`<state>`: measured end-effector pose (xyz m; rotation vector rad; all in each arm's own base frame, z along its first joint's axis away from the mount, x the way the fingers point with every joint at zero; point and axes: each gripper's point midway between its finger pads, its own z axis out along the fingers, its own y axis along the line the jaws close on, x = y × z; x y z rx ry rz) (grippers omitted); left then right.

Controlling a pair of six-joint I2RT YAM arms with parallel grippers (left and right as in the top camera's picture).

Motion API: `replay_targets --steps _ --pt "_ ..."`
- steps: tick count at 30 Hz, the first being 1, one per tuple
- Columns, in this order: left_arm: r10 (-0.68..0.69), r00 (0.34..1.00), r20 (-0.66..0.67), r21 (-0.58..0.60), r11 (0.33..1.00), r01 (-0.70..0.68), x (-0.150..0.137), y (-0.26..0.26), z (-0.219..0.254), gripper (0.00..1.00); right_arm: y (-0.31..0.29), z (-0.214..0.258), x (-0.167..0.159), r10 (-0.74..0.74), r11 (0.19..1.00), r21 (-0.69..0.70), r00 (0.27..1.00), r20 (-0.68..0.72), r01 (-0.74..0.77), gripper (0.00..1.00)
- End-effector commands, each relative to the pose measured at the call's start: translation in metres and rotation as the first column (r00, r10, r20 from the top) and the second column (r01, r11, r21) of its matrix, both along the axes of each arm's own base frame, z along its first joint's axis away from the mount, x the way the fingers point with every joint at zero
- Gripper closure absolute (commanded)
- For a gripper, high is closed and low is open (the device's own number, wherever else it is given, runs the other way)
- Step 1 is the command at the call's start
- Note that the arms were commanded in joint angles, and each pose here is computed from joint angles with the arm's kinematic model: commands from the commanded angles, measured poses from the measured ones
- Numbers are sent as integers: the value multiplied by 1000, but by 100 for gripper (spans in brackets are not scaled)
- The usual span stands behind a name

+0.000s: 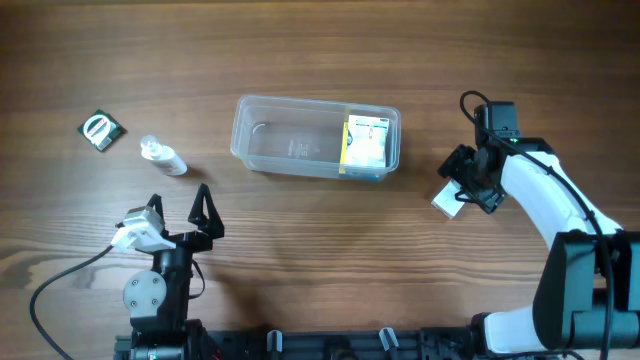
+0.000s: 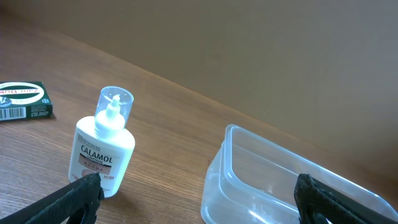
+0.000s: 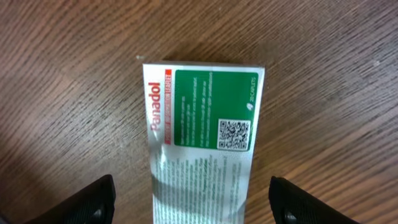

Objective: Pack container
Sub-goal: 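Move right gripper to the green-white Panadol box and grasp it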

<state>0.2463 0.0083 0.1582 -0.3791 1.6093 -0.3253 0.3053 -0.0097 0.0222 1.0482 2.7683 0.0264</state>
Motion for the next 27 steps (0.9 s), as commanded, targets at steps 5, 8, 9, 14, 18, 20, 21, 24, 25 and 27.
replay_targets --steps 5,8,9,14,18,20,21,24,25,27 --pt "14 1000 -5 2 1000 -14 0 3 -2 0 -4 -23 -5 1 1000 -24 998 -63 -2 26" --pt "14 1000 -5 2 1000 -14 0 3 -2 0 -4 -28 -7 2 1000 -20 997 -79 -3 29" --pt "14 1000 -5 2 1000 -14 0 3 -2 0 -4 -29 -7 3 1000 -21 997 -82 -4 31" --pt "14 1000 -5 2 1000 -14 0 3 -2 0 -4 -29 -8 4 1000 -21 996 -84 -6 37" --pt "14 1000 -5 2 1000 -14 0 3 -2 0 -4 -29 -9 5 1000 -21 996 -89 -7 44" --pt "14 1000 -5 2 1000 -14 0 3 -2 0 -4 -29 -9 14 1000 -22 996 -89 -16 46" --pt "14 1000 -5 2 1000 -14 0 3 -2 0 -4 -29 -9 18 1000 -22 996 -89 -21 47" --pt "14 1000 -5 2 1000 -14 0 3 -2 0 -4 -29 -9 48 998 -25 995 -91 -51 51" --pt "14 1000 -5 2 1000 -14 0 3 -2 0 -4 -28 -9 56 998 -27 994 -91 -59 52" --pt "14 1000 -5 2 1000 -14 0 3 -2 0 -4 -28 -8 65 997 -31 994 -91 -68 53"
